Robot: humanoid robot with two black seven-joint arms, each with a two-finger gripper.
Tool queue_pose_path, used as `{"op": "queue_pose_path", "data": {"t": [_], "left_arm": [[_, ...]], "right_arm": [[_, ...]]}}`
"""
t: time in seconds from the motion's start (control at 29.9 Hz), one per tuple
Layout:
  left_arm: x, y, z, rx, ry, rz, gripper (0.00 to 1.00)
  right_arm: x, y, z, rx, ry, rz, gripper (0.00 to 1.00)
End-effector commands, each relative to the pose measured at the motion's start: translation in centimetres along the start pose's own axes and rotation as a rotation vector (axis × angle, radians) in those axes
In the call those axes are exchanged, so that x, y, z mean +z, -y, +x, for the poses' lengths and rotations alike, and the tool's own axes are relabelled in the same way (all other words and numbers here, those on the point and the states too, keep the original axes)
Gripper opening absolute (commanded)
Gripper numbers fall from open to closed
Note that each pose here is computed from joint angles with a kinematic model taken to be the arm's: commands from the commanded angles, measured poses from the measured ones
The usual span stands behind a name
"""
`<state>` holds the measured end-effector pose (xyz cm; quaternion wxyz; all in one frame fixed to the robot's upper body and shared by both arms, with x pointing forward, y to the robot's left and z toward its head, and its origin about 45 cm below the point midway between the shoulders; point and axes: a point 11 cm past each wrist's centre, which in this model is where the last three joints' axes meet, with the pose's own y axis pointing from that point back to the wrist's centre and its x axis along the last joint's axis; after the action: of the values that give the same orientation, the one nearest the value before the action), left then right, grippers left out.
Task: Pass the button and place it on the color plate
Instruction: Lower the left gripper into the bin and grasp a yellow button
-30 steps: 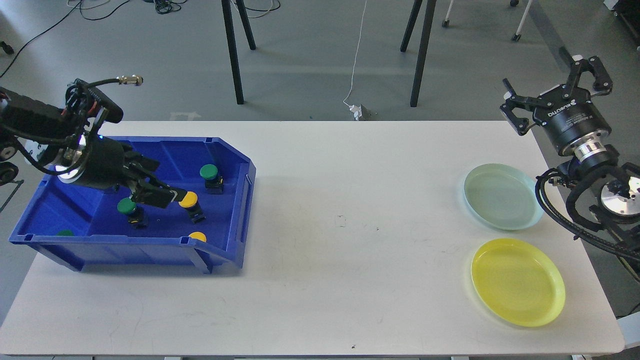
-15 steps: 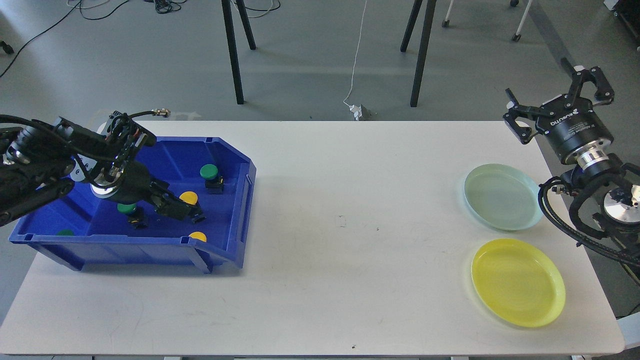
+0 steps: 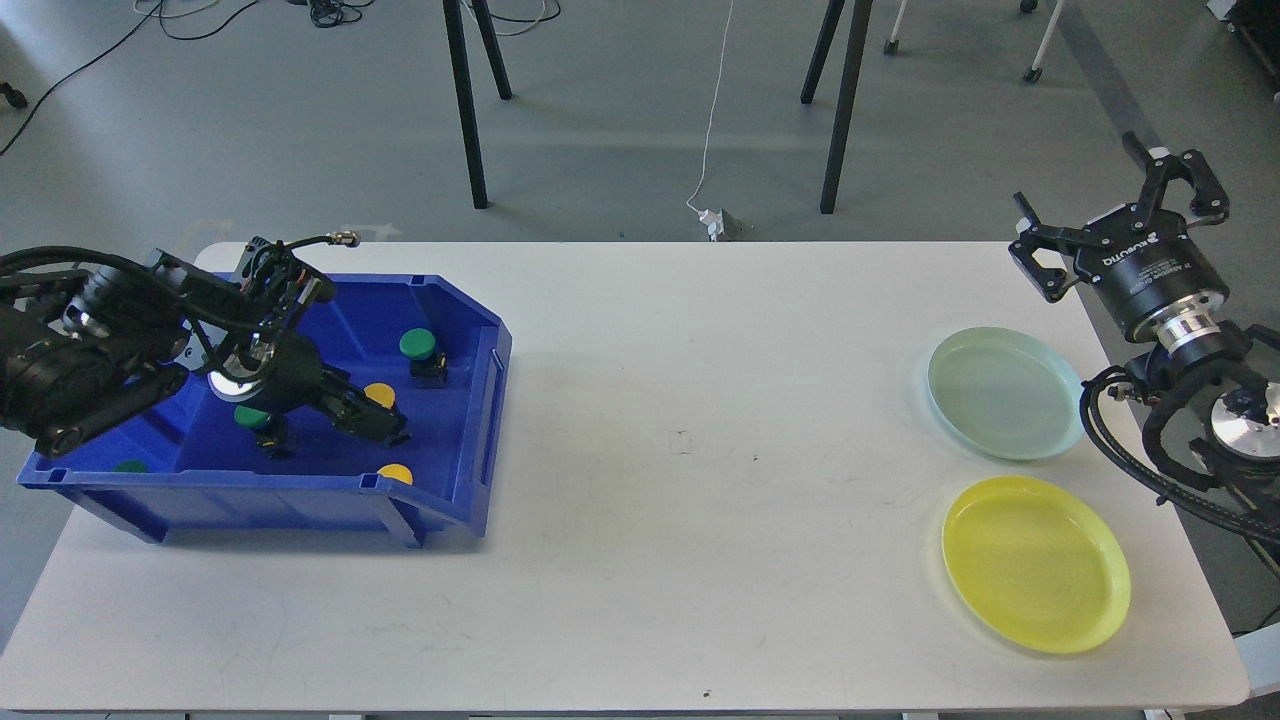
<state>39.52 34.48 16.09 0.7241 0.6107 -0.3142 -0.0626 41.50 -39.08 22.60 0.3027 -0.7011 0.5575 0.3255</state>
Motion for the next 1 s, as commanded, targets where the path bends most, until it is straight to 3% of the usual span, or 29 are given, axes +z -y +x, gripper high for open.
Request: {"op": "queue_pose_path", "data": {"t": [0.0,0.37,0.53,0.73,0.97], "left_arm": [[-0.1,0.7,-0.2,-0.007,-0.015,0.006,0.98],[-0.1,1.8,-0.1,-0.004,-0.052,0.011,0.96],[0.2,2.3,-0.7,-0.005,-0.082,-0.007,0.87],[-0.3,2.6,-1.0,-0.007,-0.093,0.009,0.59],[-0.6,2.7,-0.6,0.028,-0.115,0.012,0.47]], "right_arm": [[0.1,-0.2,0.3,0.008,0.000,-0.002,1.00],[0.2,-0.6,0.7,0.019,-0.001,-0.004,1.00],[0.4,-1.0,1.1,0.029,0.001,-0.009,1.00],[0.2,-1.3,1.5,0.039,-0.002,-0.008,1.00],[0.4,-1.4,1.6,0.042,-0.001,-0.010,1.00]]}}
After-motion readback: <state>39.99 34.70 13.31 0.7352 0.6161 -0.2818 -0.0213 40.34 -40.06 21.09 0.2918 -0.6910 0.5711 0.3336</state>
